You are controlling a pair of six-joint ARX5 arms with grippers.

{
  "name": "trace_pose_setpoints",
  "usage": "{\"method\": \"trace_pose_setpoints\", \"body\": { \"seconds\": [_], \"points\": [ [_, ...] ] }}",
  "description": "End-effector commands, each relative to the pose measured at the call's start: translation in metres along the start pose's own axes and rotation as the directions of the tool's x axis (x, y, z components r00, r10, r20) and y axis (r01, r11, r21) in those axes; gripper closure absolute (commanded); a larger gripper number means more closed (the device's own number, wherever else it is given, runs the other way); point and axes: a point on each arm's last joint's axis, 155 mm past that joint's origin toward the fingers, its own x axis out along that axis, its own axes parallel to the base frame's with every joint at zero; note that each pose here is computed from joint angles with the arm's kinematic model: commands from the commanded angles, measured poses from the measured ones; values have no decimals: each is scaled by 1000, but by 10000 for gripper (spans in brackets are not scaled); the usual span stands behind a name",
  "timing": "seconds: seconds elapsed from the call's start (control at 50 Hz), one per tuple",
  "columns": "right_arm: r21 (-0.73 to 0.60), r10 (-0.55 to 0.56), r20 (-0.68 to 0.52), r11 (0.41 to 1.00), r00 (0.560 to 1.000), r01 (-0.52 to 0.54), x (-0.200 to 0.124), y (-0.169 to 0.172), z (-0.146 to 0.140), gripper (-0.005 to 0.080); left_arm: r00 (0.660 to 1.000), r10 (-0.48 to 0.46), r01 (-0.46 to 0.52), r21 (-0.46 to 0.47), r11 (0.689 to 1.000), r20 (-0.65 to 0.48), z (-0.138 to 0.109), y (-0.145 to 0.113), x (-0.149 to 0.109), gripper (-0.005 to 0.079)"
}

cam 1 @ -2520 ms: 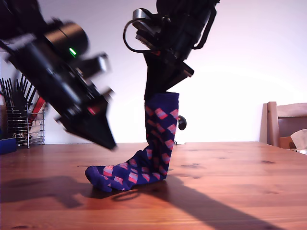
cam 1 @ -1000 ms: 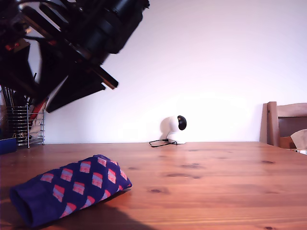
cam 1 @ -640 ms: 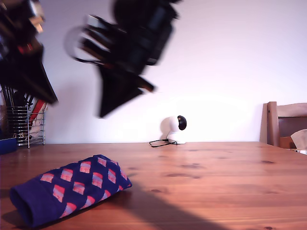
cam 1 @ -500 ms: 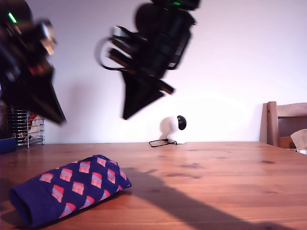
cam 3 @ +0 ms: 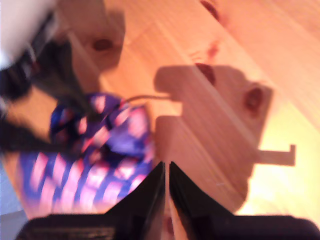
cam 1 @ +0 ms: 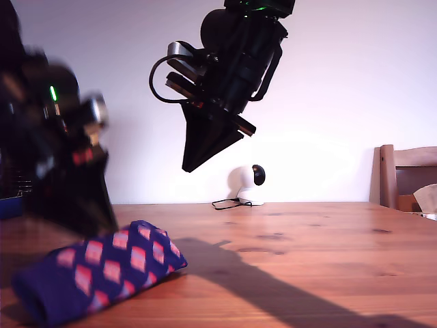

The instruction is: Fold the socks in front of you. After folding them, place them to the left side.

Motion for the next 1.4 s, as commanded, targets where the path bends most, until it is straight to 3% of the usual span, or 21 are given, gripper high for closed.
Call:
{"method": "trace_pose_setpoints", "body": {
  "seconds": [0.0,0.22,0.54,0.98,1.38],
  "points": [
    [7,9,-22,1000,1000,-9,9,-2,-7,763,1000,6,-6,25,1000,5,0,-2,-1,141],
    [-3,8,-17,1000,1000,-8,9,-2,-6,763,996,-87,87,-15,996,-17,-7,-22,-2,141],
    [-23,10,-13,1000,1000,-11,9,-2,-5,763,993,-102,98,-77,992,-54,-14,-34,1,141],
    [-37,7,-11,999,1000,-7,8,-6,-5,763,995,-99,96,-182,979,-9,3,-42,-13,142],
    [-10,-3,7,1000,1000,4,2,-22,-5,763,993,-109,98,-240,966,-33,1,-59,-5,179]
  ]
}}
